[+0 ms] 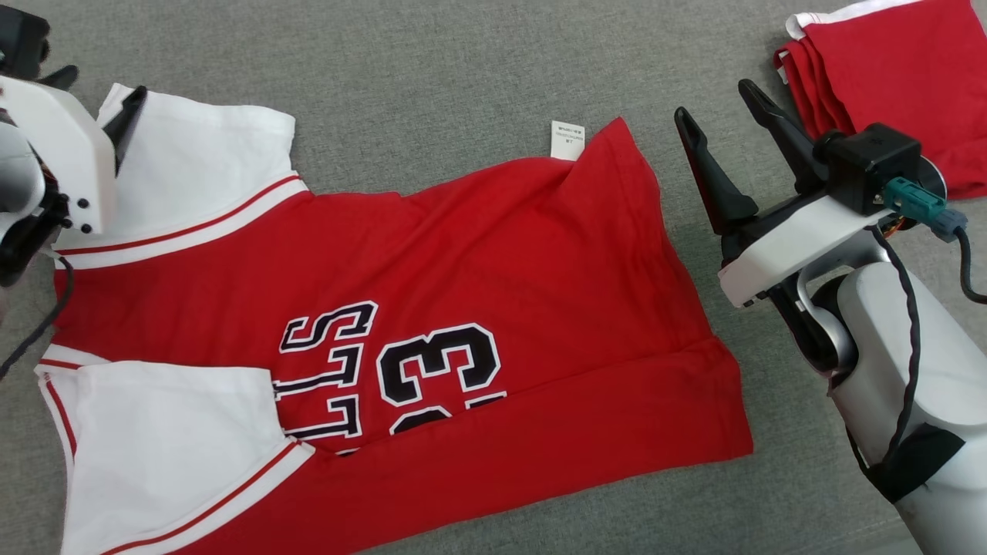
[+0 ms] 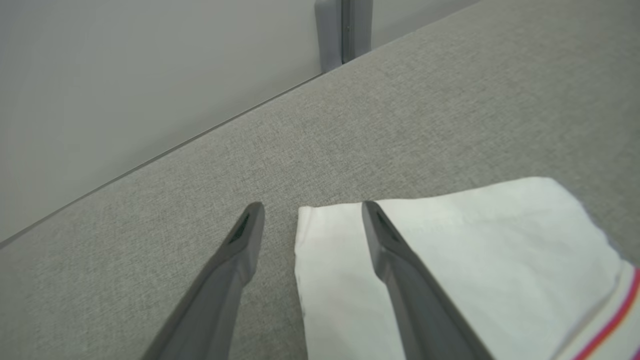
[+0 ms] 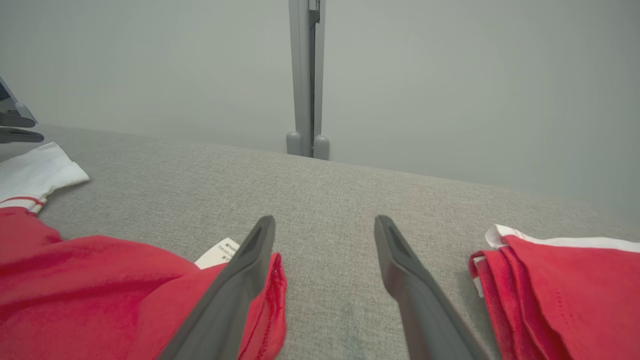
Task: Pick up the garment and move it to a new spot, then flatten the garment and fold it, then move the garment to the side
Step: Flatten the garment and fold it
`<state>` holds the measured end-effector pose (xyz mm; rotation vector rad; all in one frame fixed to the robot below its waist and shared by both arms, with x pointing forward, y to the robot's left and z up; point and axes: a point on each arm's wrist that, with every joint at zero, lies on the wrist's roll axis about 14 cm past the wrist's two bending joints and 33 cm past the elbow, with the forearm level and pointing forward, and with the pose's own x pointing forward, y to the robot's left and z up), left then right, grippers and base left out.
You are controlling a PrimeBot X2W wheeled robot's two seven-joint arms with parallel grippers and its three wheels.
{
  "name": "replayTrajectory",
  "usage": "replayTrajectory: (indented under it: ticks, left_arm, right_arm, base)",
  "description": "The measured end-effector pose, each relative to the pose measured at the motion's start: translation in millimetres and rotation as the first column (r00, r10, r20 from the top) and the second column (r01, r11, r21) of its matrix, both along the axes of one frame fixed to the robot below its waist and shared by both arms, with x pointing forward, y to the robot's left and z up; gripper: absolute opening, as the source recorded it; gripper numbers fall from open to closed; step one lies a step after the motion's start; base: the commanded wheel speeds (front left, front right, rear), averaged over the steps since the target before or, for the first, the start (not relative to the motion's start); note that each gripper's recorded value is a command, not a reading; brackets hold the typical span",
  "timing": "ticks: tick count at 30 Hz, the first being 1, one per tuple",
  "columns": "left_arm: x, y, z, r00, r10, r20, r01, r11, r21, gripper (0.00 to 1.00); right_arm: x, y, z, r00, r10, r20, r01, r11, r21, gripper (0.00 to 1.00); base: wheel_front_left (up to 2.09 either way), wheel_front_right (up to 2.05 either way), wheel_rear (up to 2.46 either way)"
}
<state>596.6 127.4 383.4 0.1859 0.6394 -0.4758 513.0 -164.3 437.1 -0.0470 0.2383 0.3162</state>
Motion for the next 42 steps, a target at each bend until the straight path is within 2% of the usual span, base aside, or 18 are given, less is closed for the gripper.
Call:
replayTrajectory:
  ticks: [5,15,16,17,18,19,23,27,33,37,42]
  left_arm:
    - [8,8,-14,0.999,0.016,-0.047,-0.014,0.999,0.047,1.0]
    - [2,9,-39,0.982,0.051,-0.182,-0.04,0.997,0.063,1.0]
    - [0,7,-39,0.978,0.065,-0.2,-0.058,0.998,0.039,0.91]
    - [0,7,-40,0.974,0.077,-0.212,-0.075,0.997,0.021,0.43]
    - [-1,7,-40,0.973,0.081,-0.216,-0.08,0.997,0.014,0.03]
    - [-1,6,-39,0.972,0.083,-0.219,-0.084,0.996,0.005,0.0]
    - [-6,1,-34,0.976,0.079,-0.201,-0.089,0.995,-0.039,0.0]
    - [-13,7,-8,0.991,0.097,-0.094,-0.107,0.989,-0.105,0.0]
    - [-32,13,28,0.989,0.149,-0.021,-0.15,0.96,-0.237,0.0]
    - [-44,32,49,0.982,0.188,0.036,-0.172,0.951,-0.258,0.0]
    - [-57,37,64,0.975,0.215,0.055,-0.187,0.931,-0.313,0.0]
  right_arm:
    - [2,-5,-3,1.0,-0.011,0.001,0.011,1.0,0.0,1.0]
    - [-1,-14,-11,0.999,-0.033,-0.016,0.033,0.999,-0.004,1.0]
    - [-1,-15,-11,0.999,-0.034,-0.015,0.034,0.999,-0.004,1.0]
    - [0,-15,-11,0.999,-0.034,-0.014,0.034,0.999,-0.005,1.0]
    - [0,-15,-11,0.999,-0.034,-0.013,0.034,0.999,-0.005,1.0]
    - [1,-16,-11,0.999,-0.033,-0.013,0.033,0.999,-0.007,1.0]
    - [4,-16,-15,0.999,-0.03,-0.032,0.03,1.0,-0.008,1.0]
    - [5,-12,-16,0.995,-0.028,-0.096,0.03,0.999,0.016,1.0]
    - [3,17,-20,0.977,0.036,-0.21,-0.014,0.994,0.104,1.0]
    - [3,27,-22,0.961,0.075,-0.265,-0.048,0.993,0.105,1.0]
    - [9,42,-28,0.935,0.121,-0.334,-0.099,0.992,0.083,1.0]
  base:
    - [0.0,0.0,0.0]
    - [0.0,0.0,0.0]
    - [0.0,0.0,0.0]
    - [0.0,0.0,0.0]
    - [0.0,0.0,0.0]
    - [0.0,0.0,0.0]
    - [0.0,0.0,0.0]
    - [0.0,0.0,0.0]
    - [0.0,0.0,0.0]
    - [0.0,0.0,0.0]
    - [0.0,0.0,0.0]
